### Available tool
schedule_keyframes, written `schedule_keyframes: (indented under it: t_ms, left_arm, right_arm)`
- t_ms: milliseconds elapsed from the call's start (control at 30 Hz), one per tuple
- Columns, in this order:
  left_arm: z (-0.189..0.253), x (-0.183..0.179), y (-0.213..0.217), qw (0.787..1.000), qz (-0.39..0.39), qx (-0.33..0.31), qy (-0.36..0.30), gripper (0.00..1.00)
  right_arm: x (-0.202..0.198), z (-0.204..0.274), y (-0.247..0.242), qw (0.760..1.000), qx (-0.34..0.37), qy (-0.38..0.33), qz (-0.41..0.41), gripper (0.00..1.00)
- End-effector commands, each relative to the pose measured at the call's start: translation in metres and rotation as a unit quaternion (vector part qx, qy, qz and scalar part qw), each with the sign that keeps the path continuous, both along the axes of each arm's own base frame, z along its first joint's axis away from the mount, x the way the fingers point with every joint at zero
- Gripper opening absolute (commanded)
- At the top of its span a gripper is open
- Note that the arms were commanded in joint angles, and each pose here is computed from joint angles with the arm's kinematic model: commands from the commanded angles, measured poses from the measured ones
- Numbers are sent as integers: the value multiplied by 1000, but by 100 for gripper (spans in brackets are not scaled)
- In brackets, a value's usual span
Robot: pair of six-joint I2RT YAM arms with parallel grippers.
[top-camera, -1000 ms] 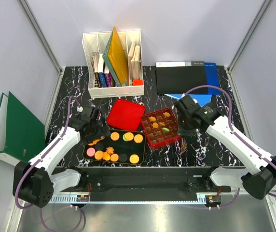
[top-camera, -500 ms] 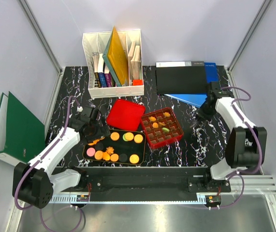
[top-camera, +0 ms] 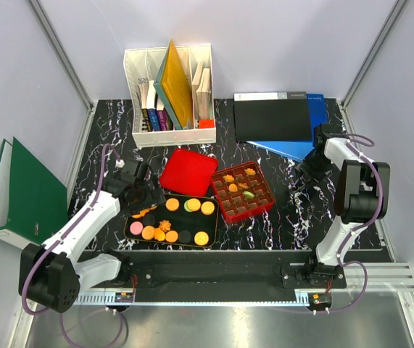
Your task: Pack the cookies
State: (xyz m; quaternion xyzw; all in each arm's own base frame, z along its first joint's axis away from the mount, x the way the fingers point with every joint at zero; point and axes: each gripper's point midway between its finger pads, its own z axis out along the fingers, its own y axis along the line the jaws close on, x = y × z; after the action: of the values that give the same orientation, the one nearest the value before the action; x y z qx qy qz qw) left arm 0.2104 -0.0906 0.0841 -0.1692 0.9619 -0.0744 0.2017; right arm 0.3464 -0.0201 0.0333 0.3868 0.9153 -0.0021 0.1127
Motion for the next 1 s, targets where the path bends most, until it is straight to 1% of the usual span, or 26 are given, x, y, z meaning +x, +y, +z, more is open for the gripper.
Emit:
schedule_keyframes:
  t_ms: [0, 67, 167, 200, 300, 400, 433, 500, 533, 567, 667, 733, 767, 833, 867, 900, 967]
  left_arm:
    - [5, 6, -6, 1000, -13, -12, -17, 97]
    - [3, 6, -6, 1000, -12, -12, -15, 97]
    - [3, 6, -6, 1000, -12, -12, -15, 97]
    - [4, 6, -7, 1000, -13, -14, -17, 98]
    - [8, 6, -12, 999, -26, -28, -26, 98]
    - [13, 6, -14, 998, -29, -35, -39, 99]
    - [16, 6, -13, 998, -29, -36, -44, 99]
    - [17, 7, -13, 998, -28, -38, -48, 99]
    - [17, 7, -13, 998, -27, -39, -47, 99]
    - [17, 7, -14, 998, -28, -39, -46, 99]
    - [20, 11, -16, 998, -26, -41, -47, 99]
    - [24, 15, -18, 998, -21, -45, -49, 99]
    - [29, 21, -20, 997, -18, -49, -53, 99]
    - [35, 31, -23, 997, -8, -51, -57, 99]
    - [48, 43, -28, 995, -5, -59, -75, 99]
    - [44, 50, -29, 996, 2, -55, -67, 99]
    - [53, 71, -34, 995, 11, -57, -81, 99]
  right_arm:
    - [-8, -3, -8, 1000, -23, 13, 8, 62]
    - [-8, 2, -12, 999, -36, 6, 5, 69]
    - [-9, 10, -17, 999, -51, -1, 0, 95]
    - [-10, 12, -17, 999, -52, -3, -2, 100]
    - [-11, 18, -18, 998, -55, -10, -6, 100]
    - [-10, 33, -17, 998, -55, -34, -16, 100]
    - [-7, 51, -14, 996, -48, -67, -19, 100]
    - [0, 70, -6, 993, -35, -115, -15, 100]
    - [2, 93, 2, 988, -24, -154, -7, 100]
    - [6, 106, 8, 984, -18, -178, 3, 100]
    - [12, 144, 41, 967, 16, -248, 56, 100]
    - [12, 161, 79, 951, 56, -280, 120, 100]
    - [15, 169, 91, 941, 61, -295, 151, 100]
    - [13, 173, 120, 929, 84, -298, 202, 100]
    - [13, 176, 127, 924, 86, -300, 223, 100]
    - [12, 173, 134, 921, 95, -293, 237, 100]
    - [9, 170, 147, 915, 98, -289, 265, 98]
